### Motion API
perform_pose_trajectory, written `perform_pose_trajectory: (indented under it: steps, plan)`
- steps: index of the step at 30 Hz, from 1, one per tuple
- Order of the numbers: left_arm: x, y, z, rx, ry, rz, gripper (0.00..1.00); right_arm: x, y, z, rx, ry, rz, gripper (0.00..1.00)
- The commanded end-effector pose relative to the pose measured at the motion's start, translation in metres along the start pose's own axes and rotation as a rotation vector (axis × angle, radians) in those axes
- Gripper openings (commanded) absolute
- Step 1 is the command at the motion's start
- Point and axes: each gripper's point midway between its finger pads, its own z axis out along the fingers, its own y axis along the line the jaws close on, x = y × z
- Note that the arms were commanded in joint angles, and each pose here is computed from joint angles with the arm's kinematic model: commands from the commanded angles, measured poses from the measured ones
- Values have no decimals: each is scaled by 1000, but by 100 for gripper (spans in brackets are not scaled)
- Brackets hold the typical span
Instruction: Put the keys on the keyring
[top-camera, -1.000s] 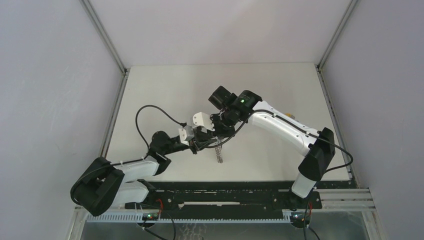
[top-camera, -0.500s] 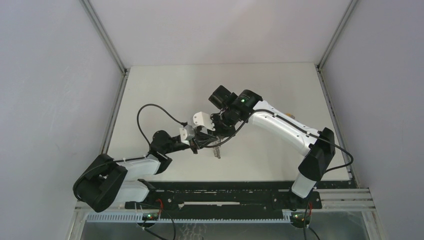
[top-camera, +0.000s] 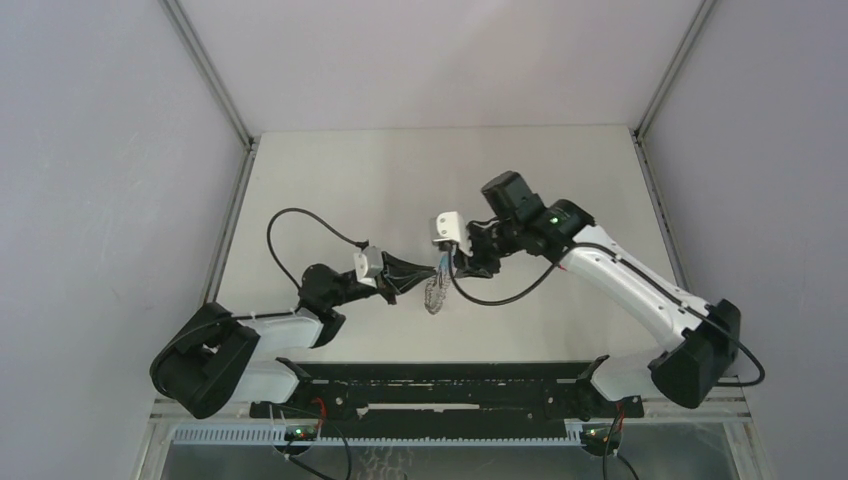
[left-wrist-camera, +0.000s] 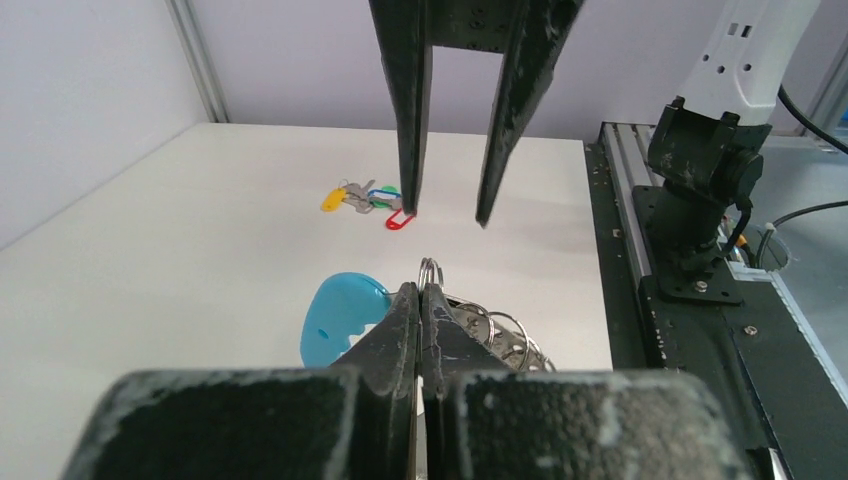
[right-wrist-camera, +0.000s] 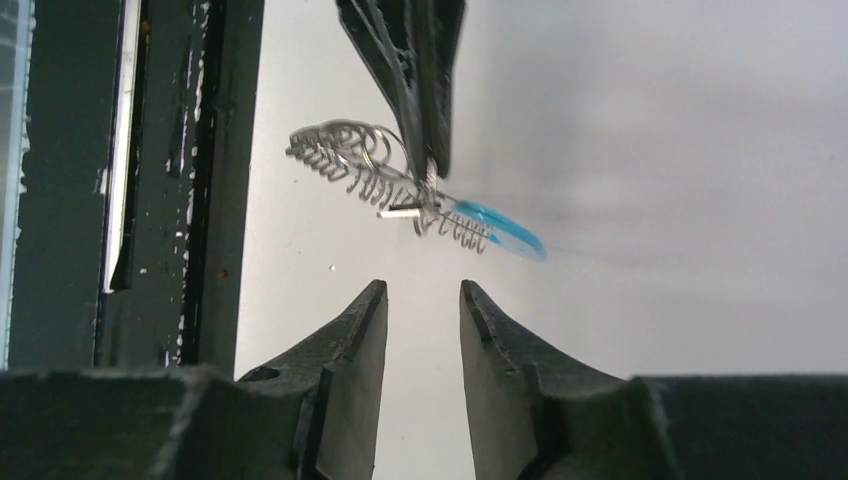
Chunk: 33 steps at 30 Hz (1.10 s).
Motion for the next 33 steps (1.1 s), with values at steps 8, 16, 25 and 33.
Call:
perform_pose_trajectory:
  steps: [8, 16, 25, 33]
  plan:
    - [-37, 1, 0, -20, -116, 72, 0, -34, -6, -2, -65, -380, -52, 30]
    - [-39, 0, 0, -22, -123, 71, 0, -39, -6, 8, -103, -435, -41, 28]
    - [-44, -1, -1, -27, -141, 75, 0, -31, -7, 18, -132, -422, -9, 25]
    - [-45, -1, -2, -30, -143, 77, 0, -29, -7, 19, -137, -417, -2, 13]
